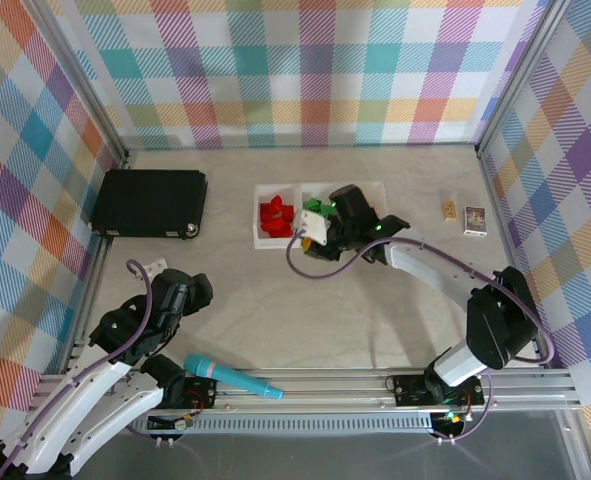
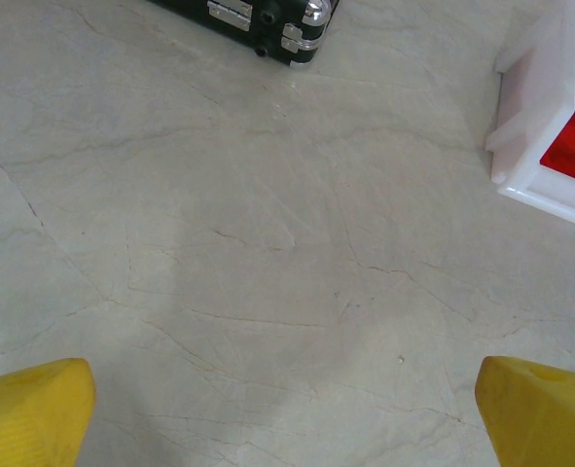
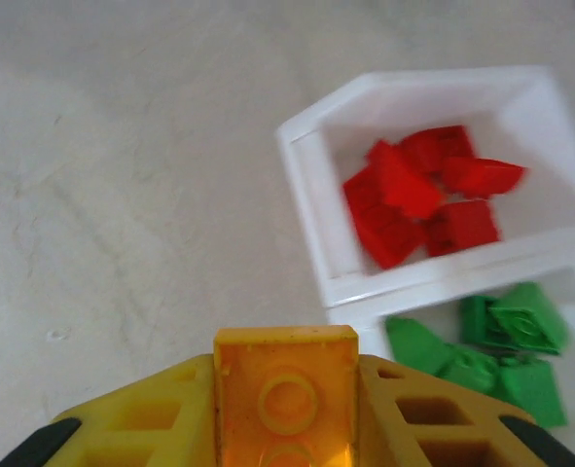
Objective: Sort the legos into containers by color
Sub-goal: Place the lego in the container.
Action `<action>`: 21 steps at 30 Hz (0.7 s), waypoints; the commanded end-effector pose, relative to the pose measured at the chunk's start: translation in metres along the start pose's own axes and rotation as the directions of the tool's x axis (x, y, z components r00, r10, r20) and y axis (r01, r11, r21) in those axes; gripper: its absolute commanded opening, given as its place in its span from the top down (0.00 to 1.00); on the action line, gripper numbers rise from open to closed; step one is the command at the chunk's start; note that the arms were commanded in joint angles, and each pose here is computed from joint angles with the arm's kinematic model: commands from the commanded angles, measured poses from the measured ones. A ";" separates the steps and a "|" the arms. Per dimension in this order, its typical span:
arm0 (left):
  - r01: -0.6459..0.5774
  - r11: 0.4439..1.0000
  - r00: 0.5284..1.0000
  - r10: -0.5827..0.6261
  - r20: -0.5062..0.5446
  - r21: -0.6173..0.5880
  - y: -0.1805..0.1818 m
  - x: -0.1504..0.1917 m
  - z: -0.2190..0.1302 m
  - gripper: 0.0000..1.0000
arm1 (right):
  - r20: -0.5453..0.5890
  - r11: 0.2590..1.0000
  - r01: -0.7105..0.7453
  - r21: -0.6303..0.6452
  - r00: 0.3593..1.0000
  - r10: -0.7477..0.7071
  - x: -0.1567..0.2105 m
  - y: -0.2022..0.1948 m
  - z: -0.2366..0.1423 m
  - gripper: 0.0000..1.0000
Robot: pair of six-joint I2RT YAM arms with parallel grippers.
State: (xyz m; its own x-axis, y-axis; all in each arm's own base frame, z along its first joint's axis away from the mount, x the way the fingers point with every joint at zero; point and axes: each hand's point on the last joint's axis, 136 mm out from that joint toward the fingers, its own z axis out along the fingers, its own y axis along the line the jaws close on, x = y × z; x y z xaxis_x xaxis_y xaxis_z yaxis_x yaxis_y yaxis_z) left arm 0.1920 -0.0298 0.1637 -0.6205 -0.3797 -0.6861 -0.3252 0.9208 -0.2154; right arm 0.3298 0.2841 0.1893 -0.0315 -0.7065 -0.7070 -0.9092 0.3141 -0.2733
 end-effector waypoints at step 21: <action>-0.015 1.000 1.000 0.015 -0.017 -0.016 -0.002 -0.001 0.003 0.00 | 0.009 0.867 -0.447 0.219 0.890 0.456 0.089 -0.169 0.023 0.71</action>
State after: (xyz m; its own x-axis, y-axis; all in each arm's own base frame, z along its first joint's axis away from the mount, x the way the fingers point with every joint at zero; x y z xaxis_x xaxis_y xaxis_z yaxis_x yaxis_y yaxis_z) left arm 0.1944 -0.0326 0.1574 -0.6448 -0.3662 -0.6710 -0.3276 0.9255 -0.1903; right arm 0.4752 0.1845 0.1518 -0.4383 -0.5131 -0.7380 -0.7001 0.7098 -0.0777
